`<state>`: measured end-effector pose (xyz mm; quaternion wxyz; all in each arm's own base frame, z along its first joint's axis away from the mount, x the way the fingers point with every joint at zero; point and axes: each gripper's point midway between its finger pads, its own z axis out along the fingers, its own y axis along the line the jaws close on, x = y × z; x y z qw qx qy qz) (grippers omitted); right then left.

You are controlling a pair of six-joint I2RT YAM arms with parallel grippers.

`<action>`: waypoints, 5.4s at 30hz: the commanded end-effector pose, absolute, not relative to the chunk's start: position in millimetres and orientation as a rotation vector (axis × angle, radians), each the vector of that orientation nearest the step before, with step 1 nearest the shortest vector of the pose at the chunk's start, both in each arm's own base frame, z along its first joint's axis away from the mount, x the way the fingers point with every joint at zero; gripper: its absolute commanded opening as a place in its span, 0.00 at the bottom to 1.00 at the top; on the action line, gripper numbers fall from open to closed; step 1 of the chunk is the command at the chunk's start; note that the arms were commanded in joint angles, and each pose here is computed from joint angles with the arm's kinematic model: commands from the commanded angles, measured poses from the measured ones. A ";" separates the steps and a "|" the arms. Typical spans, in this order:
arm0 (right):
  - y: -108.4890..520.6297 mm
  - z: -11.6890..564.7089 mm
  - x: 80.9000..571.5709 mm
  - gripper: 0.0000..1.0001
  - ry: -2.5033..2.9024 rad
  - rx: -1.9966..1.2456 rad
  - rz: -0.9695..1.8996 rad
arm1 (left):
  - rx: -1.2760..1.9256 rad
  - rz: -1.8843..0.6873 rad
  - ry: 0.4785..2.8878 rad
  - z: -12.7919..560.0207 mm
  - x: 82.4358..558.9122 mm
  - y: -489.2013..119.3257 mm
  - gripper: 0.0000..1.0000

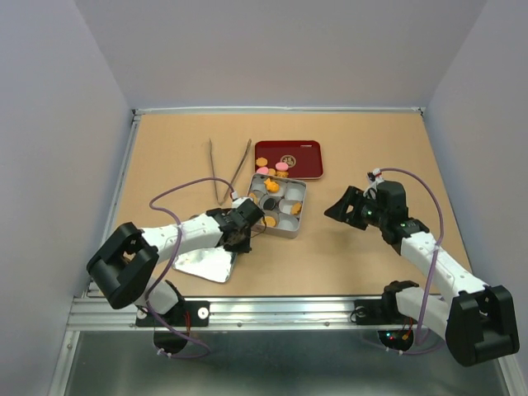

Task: Pack the cookies

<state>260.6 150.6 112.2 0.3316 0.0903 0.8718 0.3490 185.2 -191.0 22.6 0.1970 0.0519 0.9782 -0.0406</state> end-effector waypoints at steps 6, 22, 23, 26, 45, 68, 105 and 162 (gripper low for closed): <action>152.1 115.0 265.8 0.75 2.256 0.213 0.921 | 0.146 -0.107 2.734 17.5 183.4 -189.8 0.25; 157.6 137.9 286.6 0.75 2.227 0.188 0.932 | 0.216 -0.210 2.663 73.6 189.6 -204.4 0.00; 158.6 138.7 288.6 0.75 2.230 0.189 0.935 | 0.213 -0.233 2.632 88.1 193.5 -207.0 0.00; 161.2 142.6 294.4 0.74 2.227 0.178 0.929 | 0.204 -0.242 2.586 119.3 198.3 -205.7 0.00; 205.6 89.8 298.0 0.71 2.470 0.057 0.664 | 0.167 -0.301 2.285 278.9 232.9 -204.4 0.00; 234.2 119.7 300.1 0.66 2.373 -0.035 0.784 | 0.191 -0.349 2.292 259.1 234.1 -215.3 0.00; 228.2 72.1 317.5 0.41 2.446 -0.039 0.536 | 0.251 -0.417 2.289 264.0 233.0 -229.8 0.00; 185.8 403.3 344.8 0.93 1.159 -0.205 2.022 | 0.580 -1.981 0.730 524.6 231.0 -172.5 0.00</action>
